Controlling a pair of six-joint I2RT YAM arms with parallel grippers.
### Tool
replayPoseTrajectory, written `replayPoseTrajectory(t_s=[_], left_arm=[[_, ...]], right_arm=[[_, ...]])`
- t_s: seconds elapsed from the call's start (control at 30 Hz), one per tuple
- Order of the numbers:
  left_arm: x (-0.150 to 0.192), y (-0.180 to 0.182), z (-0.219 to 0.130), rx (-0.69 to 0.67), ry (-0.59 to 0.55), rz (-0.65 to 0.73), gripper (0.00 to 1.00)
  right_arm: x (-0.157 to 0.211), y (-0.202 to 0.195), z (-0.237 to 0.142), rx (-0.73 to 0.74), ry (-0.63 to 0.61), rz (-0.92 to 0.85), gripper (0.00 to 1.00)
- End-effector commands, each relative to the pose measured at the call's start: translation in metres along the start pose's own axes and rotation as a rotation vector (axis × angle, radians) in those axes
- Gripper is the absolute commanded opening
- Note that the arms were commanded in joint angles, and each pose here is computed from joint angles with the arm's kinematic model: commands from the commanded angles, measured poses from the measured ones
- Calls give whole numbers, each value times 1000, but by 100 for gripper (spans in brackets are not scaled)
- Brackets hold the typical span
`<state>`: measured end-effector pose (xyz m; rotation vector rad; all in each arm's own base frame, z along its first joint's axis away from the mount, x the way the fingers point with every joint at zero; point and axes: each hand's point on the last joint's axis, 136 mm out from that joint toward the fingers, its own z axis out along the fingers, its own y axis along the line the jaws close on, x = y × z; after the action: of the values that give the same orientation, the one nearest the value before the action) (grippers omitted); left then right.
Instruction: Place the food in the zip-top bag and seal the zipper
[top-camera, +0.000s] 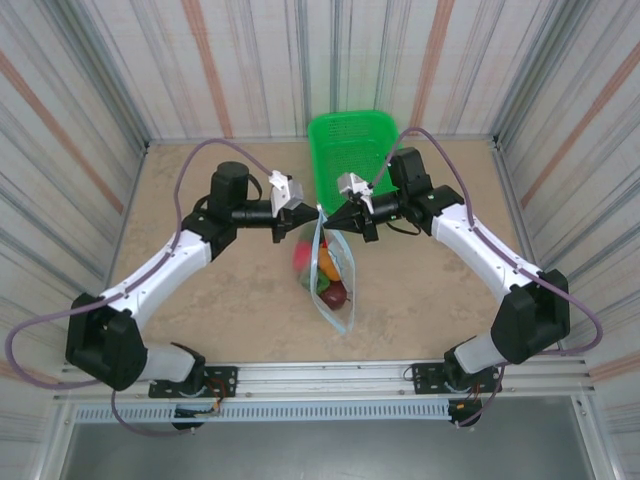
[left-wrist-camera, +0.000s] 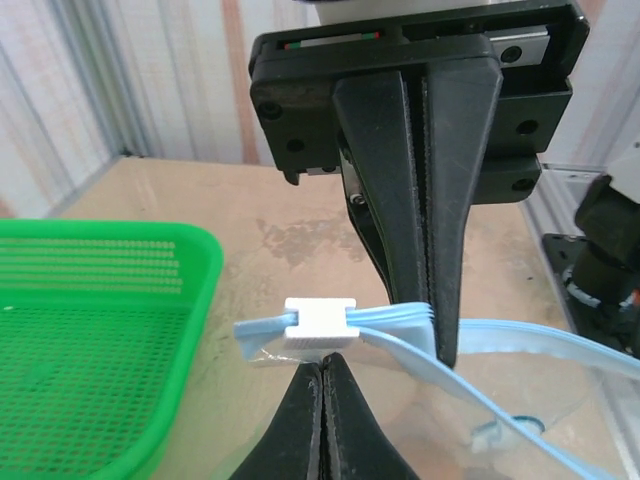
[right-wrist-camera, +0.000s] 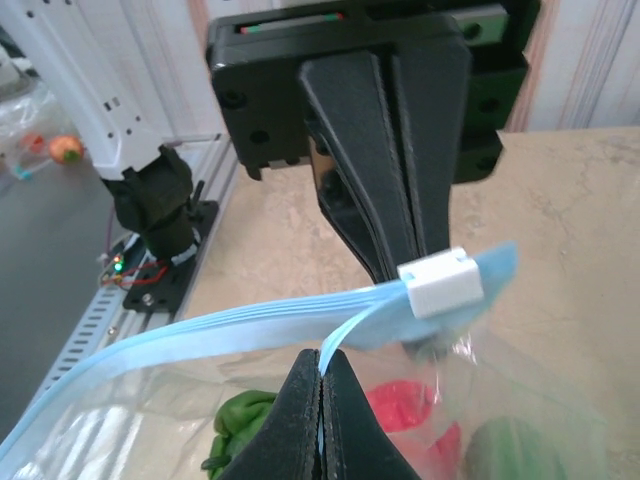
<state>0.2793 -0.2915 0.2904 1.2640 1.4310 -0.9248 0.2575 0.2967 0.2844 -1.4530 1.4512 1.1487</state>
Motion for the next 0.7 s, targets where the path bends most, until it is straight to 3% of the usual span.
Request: replayPoseTrajectory(t_s=[0.0, 0.3, 0.43, 0.67], left_arm=[[-20, 4, -14, -100, -26, 58, 0], [-30, 4, -31, -209, 3, -77, 0], [-26, 6, -35, -296, 51, -182, 0], [-22, 11, -41, -460, 137, -266, 0]], right_arm=[[-14, -13, -10, 83, -5, -9, 0], [-20, -55, -14, 239, 70, -4, 0], [-26, -67, -16, 286, 92, 27, 15], [-58, -31, -24, 264, 1, 26, 31]])
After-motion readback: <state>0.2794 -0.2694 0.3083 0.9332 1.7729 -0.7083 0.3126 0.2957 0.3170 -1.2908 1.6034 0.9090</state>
